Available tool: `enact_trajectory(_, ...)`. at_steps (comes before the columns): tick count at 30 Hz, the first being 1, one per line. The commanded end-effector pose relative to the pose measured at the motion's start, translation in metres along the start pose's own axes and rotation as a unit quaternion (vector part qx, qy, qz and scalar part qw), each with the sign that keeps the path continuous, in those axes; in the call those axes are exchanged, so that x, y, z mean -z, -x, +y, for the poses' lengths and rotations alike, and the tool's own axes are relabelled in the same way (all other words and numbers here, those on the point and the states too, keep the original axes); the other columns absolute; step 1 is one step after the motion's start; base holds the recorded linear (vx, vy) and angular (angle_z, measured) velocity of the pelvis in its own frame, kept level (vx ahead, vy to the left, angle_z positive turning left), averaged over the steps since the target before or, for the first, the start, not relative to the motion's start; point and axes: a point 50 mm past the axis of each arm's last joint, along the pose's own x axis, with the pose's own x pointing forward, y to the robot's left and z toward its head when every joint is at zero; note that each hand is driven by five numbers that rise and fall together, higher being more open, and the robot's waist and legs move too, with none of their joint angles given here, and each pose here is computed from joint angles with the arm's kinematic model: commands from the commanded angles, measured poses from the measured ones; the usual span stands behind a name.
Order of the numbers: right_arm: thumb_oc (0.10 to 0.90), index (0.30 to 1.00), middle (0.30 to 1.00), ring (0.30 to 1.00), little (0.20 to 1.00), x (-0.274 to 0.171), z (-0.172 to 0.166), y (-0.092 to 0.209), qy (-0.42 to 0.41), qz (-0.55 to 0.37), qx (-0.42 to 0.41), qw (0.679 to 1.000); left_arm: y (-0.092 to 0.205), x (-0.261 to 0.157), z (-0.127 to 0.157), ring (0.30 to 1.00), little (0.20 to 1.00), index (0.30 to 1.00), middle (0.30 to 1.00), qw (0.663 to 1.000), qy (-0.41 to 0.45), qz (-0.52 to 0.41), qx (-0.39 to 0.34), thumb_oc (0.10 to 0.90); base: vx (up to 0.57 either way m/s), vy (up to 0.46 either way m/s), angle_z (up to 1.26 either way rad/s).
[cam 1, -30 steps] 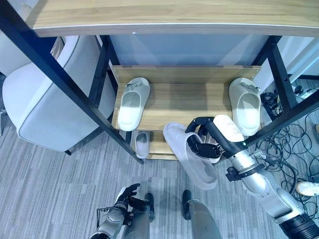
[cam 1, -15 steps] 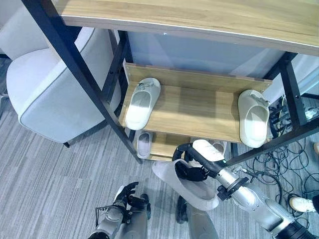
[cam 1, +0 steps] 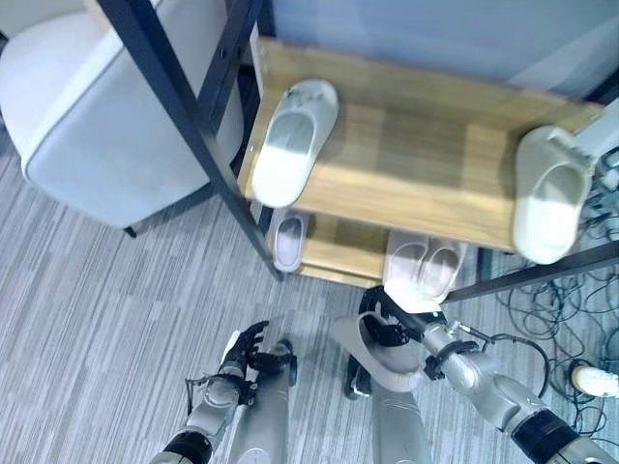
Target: Arrange the slippers neatly on the shoe rack.
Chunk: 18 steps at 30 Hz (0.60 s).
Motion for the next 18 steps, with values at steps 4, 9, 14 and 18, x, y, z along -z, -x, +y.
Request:
enact_trajectory(4, 0.4, 0.3, 0.3, 0.3, 0.3, -0.04, -0.101, -0.013, 0.021, -0.114, 0.247, 0.962, 0.002, -0.033, -0.005, 0.9, 0.9, 0.9, 0.9, 0.996, 0.02, -0.084, -0.004, 0.8, -0.05, 0.004, 0.12)
enact_trajectory(9, 0.4, 0.3, 0.3, 0.3, 0.3, -0.074, -0.18, 0.01, 0.056, -0.198, 0.414, 0.887, 0.005, -0.092, 0.002, 0.9, 0.9, 0.9, 0.9, 0.979, 0.046, -0.2, -0.011, 0.8, 0.06, -0.03, 0.09)
enact_trajectory(14, 0.4, 0.3, 0.3, 0.3, 0.3, -0.093, -0.213, 0.033, 0.074, -0.244, 0.483, 0.838, 0.014, -0.12, 0.014, 0.9, 0.9, 0.9, 0.9, 0.963, 0.079, -0.258, -0.025, 0.8, 0.09, -0.021, 0.02)
enact_trajectory(18, 0.4, 0.3, 0.3, 0.3, 0.3, -0.107, -0.249, 0.043, 0.128, -0.272, 0.525, 0.796, 0.023, -0.141, 0.022, 0.9, 0.9, 0.9, 0.9, 0.949, 0.088, -0.302, -0.026, 0.8, 0.08, -0.023, -0.03)
